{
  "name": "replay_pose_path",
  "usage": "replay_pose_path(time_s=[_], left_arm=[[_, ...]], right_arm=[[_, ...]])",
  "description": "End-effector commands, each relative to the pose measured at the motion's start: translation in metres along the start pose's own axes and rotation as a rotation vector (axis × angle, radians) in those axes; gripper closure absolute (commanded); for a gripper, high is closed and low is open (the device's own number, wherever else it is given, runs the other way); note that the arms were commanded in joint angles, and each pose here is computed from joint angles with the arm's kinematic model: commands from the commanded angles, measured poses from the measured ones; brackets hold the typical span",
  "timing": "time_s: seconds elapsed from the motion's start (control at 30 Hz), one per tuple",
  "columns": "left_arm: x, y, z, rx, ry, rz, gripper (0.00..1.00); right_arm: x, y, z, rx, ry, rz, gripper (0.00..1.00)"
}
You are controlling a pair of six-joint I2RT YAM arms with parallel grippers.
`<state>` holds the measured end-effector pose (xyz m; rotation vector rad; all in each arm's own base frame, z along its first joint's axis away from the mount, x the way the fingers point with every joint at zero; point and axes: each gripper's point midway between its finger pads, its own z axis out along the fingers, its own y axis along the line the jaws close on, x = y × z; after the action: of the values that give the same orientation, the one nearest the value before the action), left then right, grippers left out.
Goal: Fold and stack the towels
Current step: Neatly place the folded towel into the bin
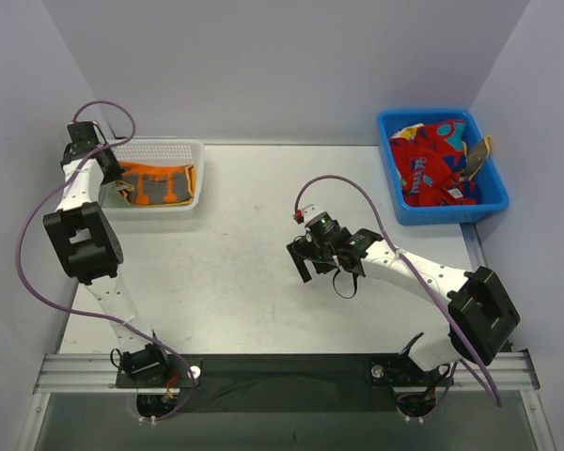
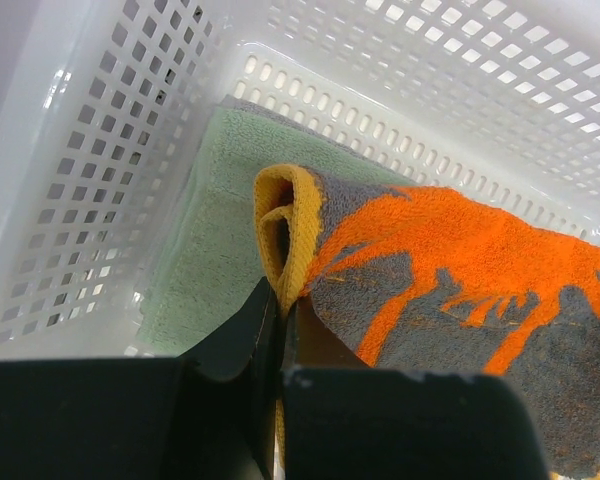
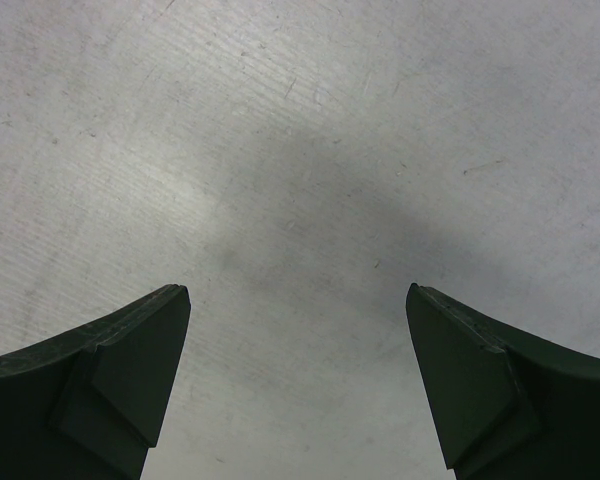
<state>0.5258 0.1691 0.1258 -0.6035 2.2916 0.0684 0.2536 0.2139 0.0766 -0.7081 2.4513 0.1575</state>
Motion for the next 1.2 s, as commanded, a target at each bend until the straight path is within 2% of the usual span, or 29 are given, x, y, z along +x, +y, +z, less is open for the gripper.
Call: replay_pose_path(time_s=[0.0, 0.3, 0.33, 0.4, 0.43, 0.47, 0.53, 0.57, 0.7, 0.8, 0.87, 1.0, 1.03, 1.17], left_arm=[[-0.039, 0.006, -0.023, -0.023, -0.108, 0.023, 1.0], [-0.035, 0.011, -0.015, -0.048, -0.09, 0.056, 1.0], [-0.033, 0.012, -0.013, -0.05, -0.084, 0.057, 0.95], [-0.033, 0.015, -0.012, -0.069, -0.085, 0.056, 0.74], [-0.033, 0.015, -0.013, -0.08, -0.087, 0.058, 0.66], [-0.034, 0.016, -0.014, -0.093, -0.092, 0.062, 0.5], [-0.038, 0.021, -0.019, -0.137, -0.107, 0.07, 0.4], [-0.039, 0.02, -0.022, -0.15, -0.113, 0.079, 0.31], [-0.053, 0.021, -0.042, -0.218, -0.165, 0.1, 0.19], [-0.06, 0.005, -0.052, -0.191, -0.19, 0.126, 0.19], [-0.056, -0.021, -0.053, -0.135, -0.192, 0.147, 0.23], [-0.032, -0.081, -0.041, -0.014, -0.175, 0.207, 0.35], [-0.026, -0.092, -0.038, 0.011, -0.167, 0.218, 0.44], [0.002, -0.142, -0.022, 0.116, -0.135, 0.254, 0.6]], right_arm=[[-0.004, -0.003, -0.003, 0.008, 0.007, -0.002, 0.07], [-0.002, -0.001, -0.001, -0.001, 0.017, 0.003, 0.07], [-0.002, 0.0, -0.001, -0.003, 0.017, 0.003, 0.07], [-0.001, -0.001, 0.0, -0.002, 0.022, 0.002, 0.07], [0.0, 0.0, 0.0, -0.004, 0.024, 0.001, 0.07], [0.0, 0.001, 0.0, -0.006, 0.024, 0.002, 0.07], [0.0, 0.001, -0.001, -0.008, 0.023, 0.002, 0.07], [0.0, 0.0, -0.001, -0.007, 0.023, 0.004, 0.07], [0.002, 0.002, 0.0, -0.014, 0.028, 0.006, 0.06], [0.004, 0.002, 0.0, -0.017, 0.032, 0.009, 0.07], [0.005, 0.003, 0.0, -0.019, 0.031, 0.011, 0.07], [0.004, 0.002, -0.001, -0.019, 0.021, 0.008, 0.07], [0.004, 0.002, -0.002, -0.021, 0.019, 0.007, 0.07], [0.009, 0.0, -0.003, -0.015, 0.019, 0.004, 0.07]])
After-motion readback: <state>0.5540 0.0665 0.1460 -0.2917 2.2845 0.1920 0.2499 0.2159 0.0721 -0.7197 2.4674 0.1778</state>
